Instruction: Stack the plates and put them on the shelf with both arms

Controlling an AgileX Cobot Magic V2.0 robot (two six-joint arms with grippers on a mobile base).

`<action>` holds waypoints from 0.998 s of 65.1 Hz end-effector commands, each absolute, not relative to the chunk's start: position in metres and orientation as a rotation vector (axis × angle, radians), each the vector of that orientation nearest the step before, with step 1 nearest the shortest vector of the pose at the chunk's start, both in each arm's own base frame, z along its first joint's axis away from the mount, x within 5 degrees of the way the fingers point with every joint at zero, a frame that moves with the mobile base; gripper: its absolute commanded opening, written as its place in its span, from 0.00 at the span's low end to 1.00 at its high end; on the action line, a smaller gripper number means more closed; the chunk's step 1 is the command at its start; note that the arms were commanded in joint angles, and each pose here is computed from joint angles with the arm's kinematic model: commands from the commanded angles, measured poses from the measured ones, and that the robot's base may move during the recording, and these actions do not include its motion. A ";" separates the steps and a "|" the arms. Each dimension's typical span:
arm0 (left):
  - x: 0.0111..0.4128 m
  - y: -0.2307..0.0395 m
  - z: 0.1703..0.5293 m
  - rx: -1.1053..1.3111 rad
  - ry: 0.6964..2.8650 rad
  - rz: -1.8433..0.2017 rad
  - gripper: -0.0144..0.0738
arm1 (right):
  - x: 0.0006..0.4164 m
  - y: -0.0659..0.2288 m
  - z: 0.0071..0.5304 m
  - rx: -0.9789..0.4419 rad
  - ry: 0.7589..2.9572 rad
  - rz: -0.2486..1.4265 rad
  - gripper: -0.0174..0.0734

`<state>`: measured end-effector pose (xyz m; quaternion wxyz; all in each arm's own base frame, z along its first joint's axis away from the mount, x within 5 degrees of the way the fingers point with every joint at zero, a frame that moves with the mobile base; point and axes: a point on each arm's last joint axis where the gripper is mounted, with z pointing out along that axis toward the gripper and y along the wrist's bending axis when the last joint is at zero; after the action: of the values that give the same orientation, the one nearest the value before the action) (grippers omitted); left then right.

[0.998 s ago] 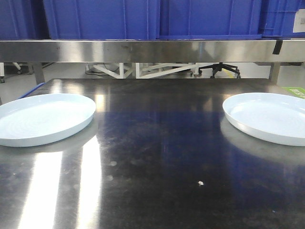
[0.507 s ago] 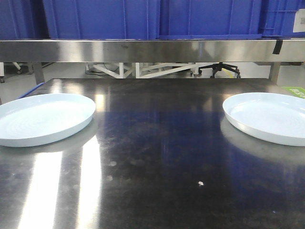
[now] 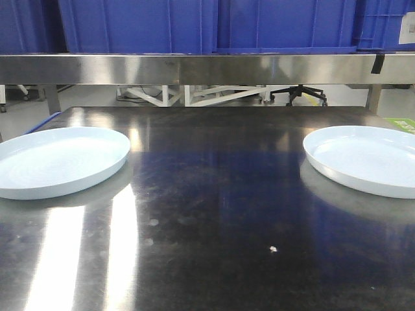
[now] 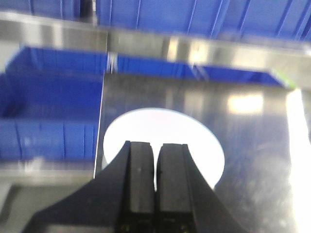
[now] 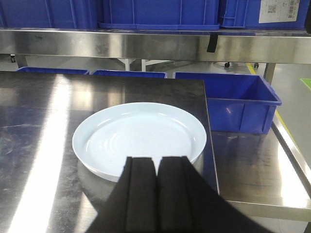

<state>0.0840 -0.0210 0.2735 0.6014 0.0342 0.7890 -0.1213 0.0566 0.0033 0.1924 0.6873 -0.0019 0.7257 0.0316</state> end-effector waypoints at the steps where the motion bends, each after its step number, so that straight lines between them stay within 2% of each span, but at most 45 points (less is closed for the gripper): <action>1: 0.105 -0.023 0.289 0.049 1.839 -0.287 0.27 | 0.055 0.002 0.201 0.002 1.523 0.052 0.25; 37: 0.238 -0.048 0.290 0.083 2.324 -0.310 0.27 | 0.055 0.002 0.201 0.002 1.523 0.052 0.25; 50: 0.277 -0.033 0.288 0.051 2.498 -0.280 0.27 | 0.055 0.002 0.201 0.002 1.523 0.052 0.25; 65: 0.314 -0.016 0.288 0.023 2.594 -0.238 0.27 | 0.055 0.002 0.201 0.002 1.523 0.052 0.25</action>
<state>0.3032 -0.0182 0.2699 0.2442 0.0139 0.9660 -0.0838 0.0566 0.0033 0.1924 0.6873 -0.0019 0.7257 0.0316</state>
